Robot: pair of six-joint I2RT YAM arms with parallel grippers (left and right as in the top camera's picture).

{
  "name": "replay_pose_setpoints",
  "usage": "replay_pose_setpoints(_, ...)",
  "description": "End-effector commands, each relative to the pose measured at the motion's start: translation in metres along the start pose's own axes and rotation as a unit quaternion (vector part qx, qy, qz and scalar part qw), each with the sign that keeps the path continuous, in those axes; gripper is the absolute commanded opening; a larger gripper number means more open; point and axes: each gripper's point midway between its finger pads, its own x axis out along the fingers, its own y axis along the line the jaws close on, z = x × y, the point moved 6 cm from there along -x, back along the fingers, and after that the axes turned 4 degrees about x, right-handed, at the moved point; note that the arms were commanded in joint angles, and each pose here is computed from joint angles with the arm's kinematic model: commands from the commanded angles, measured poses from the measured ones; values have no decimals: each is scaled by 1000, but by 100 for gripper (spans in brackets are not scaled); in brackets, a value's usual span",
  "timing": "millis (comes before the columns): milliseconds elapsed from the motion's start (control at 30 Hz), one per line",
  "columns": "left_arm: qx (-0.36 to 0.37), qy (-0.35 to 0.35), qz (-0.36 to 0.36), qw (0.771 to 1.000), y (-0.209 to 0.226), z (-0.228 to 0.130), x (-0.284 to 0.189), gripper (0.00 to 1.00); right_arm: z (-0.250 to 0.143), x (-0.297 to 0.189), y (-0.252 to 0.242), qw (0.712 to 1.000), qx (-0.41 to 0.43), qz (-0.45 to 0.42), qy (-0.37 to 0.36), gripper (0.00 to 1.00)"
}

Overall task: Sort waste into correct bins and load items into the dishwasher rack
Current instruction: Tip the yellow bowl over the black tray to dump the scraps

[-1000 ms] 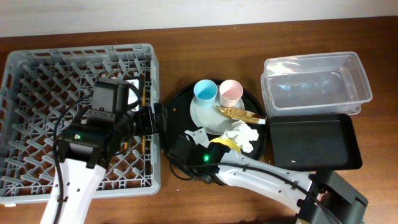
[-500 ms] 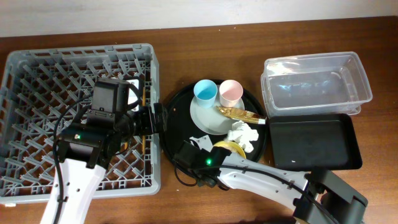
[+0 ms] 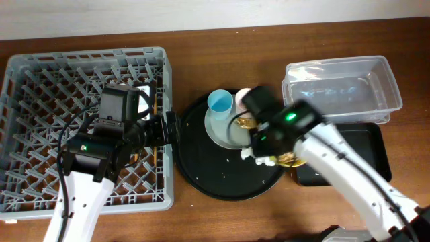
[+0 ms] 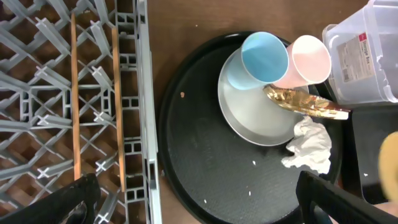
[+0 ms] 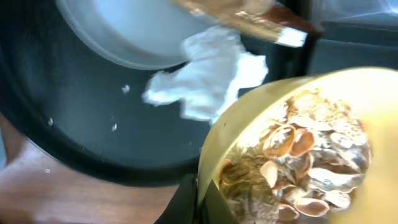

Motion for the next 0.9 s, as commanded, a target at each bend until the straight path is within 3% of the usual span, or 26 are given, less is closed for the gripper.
replay_pose_setpoints(0, 1, -9, -5, 1000, -1, 3, -5, 100, 23, -8, -46, 996, 15, 92, 10, 4)
replay_pose_setpoints(100, 1, -9, -5, 1000, -1, 3, -5, 99, 42, -16, -114, 974, 86, 207, -24, 4)
replay_pose_setpoints(200, 1, -9, -5, 1000, -1, 3, -5, 99, 35, -13, -156, 940, 137, 307, -59, 4)
replay_pose_setpoints(233, 1, -9, -5, 1000, -1, 3, -5, 99, 28, -8, -165, 916, 151, 363, -77, 4)
replay_pose_setpoints(500, 1, -9, -5, 1000, -1, 3, -5, 99, -14, 47, -231, 788, 283, 496, -229, 4)
replay_pose_setpoints(600, 1, -9, -5, 1000, -1, 3, -5, 99, -9, 33, -241, 714, 281, 577, -279, 4)
replay_pose_setpoints(867, 1, -9, -5, 1000, -1, 3, -5, 99, -15, 31, -233, 650, 401, 622, -173, 4)
